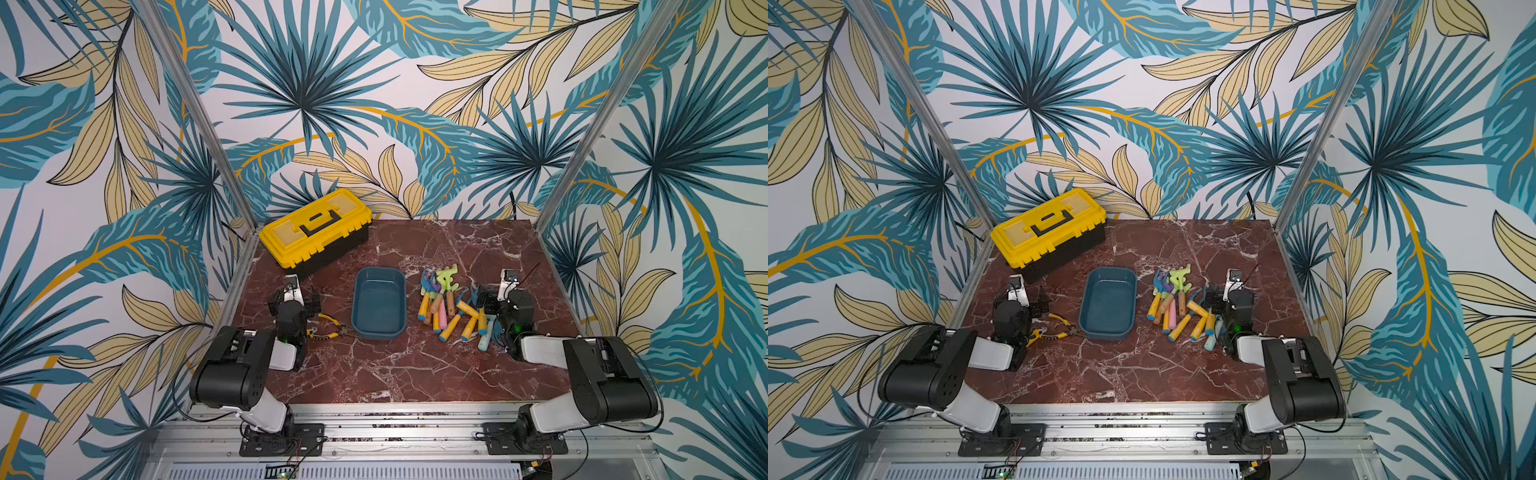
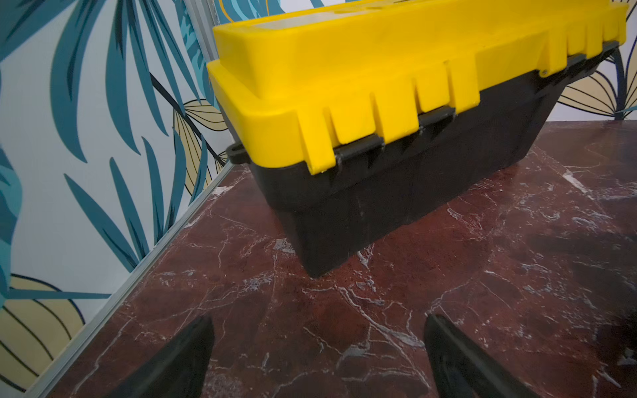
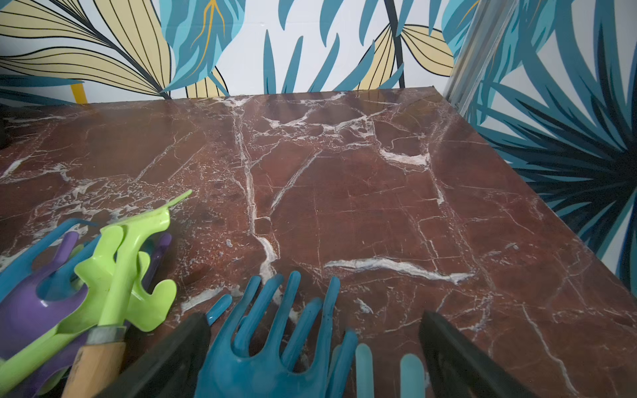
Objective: Put the rake into the storage box
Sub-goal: Pick up the rake at the center of the board.
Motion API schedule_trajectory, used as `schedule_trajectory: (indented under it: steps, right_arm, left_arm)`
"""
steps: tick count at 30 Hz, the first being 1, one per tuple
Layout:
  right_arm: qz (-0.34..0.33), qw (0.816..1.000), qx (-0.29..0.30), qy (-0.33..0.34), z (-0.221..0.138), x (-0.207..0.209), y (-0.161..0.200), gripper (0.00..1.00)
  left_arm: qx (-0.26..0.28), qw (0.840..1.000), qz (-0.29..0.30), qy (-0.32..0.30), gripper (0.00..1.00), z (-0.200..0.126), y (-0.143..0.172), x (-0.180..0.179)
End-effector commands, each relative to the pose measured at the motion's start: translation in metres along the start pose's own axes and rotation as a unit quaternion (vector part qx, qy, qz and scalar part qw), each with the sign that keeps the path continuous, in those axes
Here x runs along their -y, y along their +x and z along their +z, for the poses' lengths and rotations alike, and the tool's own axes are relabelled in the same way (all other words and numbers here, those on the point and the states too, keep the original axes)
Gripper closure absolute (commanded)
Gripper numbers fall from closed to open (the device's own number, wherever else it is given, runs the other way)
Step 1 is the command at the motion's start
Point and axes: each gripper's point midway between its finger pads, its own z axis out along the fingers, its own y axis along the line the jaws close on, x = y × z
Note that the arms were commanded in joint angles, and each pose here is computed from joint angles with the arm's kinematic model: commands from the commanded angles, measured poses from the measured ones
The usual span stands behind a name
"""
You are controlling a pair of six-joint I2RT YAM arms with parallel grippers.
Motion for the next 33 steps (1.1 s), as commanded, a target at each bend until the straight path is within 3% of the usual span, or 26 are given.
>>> schedule_trajectory:
  steps: [1,24,31,33]
  right_arm:
    - [-0.002,1.0,0.012,-0.003,0.002,-0.001,-0.007,0.01]
    - [-0.002,1.0,0.012,-0.003,0.003,0.0,-0.007,0.01]
    - [-0.009,1.0,0.025,-0.006,-0.004,-0.001,-0.018,0.01]
    - [-0.004,1.0,-0.003,0.005,-0.01,0.003,-0.029,0.0]
  left_arm:
    - [0.03,1.0,-0.003,-0.004,0.0,0.007,-0.021,0.0]
    - [0.029,1.0,-0.003,-0.004,0.0,0.007,-0.02,0.0]
    - [0.089,0.996,-0.005,-0.02,0.0,-0.022,-0.037,-0.005]
    - [0.093,0.995,-0.003,-0.025,0.0,-0.028,-0.045,-0.006]
